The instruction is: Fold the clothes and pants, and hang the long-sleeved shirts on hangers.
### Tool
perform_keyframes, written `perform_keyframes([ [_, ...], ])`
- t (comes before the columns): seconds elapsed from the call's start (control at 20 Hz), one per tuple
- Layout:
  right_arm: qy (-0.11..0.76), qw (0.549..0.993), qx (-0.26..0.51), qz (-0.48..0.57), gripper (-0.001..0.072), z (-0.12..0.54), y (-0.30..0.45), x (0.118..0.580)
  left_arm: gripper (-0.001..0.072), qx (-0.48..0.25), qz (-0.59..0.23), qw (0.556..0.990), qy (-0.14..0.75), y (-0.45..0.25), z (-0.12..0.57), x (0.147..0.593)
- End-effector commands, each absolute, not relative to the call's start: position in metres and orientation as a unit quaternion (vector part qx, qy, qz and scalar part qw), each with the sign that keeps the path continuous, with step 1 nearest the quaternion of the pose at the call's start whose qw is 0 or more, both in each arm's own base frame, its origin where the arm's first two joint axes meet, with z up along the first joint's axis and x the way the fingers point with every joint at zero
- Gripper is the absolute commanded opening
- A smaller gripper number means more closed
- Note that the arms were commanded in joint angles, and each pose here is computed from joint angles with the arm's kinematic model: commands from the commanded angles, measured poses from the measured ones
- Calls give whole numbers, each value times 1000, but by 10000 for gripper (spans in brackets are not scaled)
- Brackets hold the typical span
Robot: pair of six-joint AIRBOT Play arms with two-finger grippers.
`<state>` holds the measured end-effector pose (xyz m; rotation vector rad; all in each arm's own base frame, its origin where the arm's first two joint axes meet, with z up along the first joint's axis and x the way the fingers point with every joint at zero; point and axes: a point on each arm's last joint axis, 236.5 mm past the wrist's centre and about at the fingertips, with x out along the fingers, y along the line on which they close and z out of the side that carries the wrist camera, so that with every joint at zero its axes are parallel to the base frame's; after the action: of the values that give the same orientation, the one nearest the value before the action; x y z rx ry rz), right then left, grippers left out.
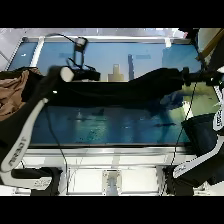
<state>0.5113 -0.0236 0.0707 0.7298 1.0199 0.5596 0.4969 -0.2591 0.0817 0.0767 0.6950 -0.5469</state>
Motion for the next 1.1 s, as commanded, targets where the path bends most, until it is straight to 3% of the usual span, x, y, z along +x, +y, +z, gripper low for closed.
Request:
perform_keyframes([
  [0.0, 448, 792, 306, 280, 19, 142, 16, 520, 10, 6, -309, 864, 398, -328, 6, 472],
  [0.1, 450, 804, 285, 264, 19, 156, 44, 529, 10, 10, -318, 859, 401, -349, -14, 466],
  [0.25, 468, 810, 267, 232, 19, 142, 88, 542, 10, -4, -308, 876, 370, -340, 13, 479],
  [0.65, 498, 806, 188, 259, 18, 75, 263, 538, 11, -10, -204, 935, 291, -165, 175, 492],
  [0.95, 462, 807, 191, 313, 20, 23, 415, 517, 11, -19, -158, 943, 294, -97, 217, 460],
  [1.0, 436, 816, 199, 322, 108, 26, 436, 517, 11, -18, -158, 940, 303, -95, 214, 456],
  [1.05, 416, 822, 205, 330, 321, 32, 451, 515, 11, -12, -161, 936, 312, -95, 209, 453],
])
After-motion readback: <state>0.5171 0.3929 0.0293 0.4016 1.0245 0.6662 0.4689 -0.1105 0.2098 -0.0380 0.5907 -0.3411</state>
